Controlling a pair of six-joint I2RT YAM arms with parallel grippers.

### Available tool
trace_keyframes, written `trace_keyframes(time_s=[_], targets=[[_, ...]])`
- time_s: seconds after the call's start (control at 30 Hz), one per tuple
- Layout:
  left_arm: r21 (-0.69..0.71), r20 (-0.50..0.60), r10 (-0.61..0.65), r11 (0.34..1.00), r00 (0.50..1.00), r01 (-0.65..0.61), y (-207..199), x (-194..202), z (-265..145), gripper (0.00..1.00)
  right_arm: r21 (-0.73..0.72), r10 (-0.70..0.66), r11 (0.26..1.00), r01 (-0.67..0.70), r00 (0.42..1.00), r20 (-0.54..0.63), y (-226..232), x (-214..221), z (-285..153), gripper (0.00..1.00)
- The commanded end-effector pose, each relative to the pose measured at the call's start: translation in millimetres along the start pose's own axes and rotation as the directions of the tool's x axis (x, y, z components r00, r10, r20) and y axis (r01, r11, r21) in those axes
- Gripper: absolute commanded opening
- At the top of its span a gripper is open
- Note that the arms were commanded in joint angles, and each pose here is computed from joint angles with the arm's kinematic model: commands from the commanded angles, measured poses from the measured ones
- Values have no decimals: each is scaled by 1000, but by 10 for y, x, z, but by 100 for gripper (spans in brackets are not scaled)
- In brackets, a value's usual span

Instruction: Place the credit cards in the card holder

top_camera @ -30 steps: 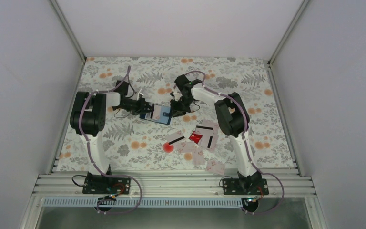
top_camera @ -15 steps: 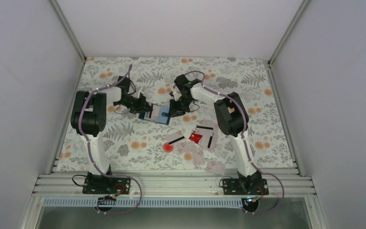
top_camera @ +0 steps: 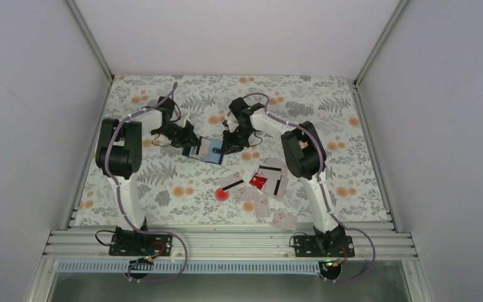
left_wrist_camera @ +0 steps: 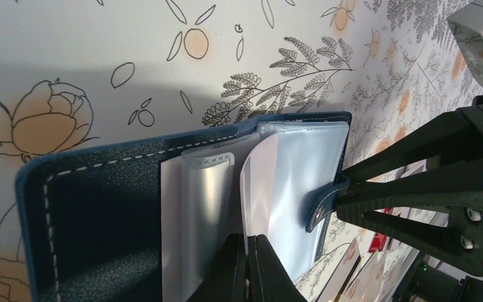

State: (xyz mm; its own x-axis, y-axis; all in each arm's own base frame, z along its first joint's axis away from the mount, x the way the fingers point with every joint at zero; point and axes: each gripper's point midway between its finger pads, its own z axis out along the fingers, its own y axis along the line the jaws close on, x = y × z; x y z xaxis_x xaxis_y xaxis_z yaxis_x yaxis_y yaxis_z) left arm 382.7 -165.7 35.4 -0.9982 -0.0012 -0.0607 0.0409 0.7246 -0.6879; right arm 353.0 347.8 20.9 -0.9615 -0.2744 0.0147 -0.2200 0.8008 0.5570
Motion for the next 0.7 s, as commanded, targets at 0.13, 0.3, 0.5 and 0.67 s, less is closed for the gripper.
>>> trace_keyframes(time_s=[0.13,0.3,0.5,0.67], targets=[[-87,-123,-51,995,991,40,218,237,182,2,13,-15,1000,15,1000,-2,-32,-137,236,19],[-82,-175,-35,996,984,21,138,300,287,2,5,-10,1000,10,1000,-8,-43,-154,289,19],[-44,-160,-4,999,987,-3,102,270,342,2,9,-16,1000,16,1000,-12,-62,-138,300,19],[-36,-155,2,999,988,-7,129,226,391,2,11,-15,1000,15,1000,-16,-75,-123,307,19]])
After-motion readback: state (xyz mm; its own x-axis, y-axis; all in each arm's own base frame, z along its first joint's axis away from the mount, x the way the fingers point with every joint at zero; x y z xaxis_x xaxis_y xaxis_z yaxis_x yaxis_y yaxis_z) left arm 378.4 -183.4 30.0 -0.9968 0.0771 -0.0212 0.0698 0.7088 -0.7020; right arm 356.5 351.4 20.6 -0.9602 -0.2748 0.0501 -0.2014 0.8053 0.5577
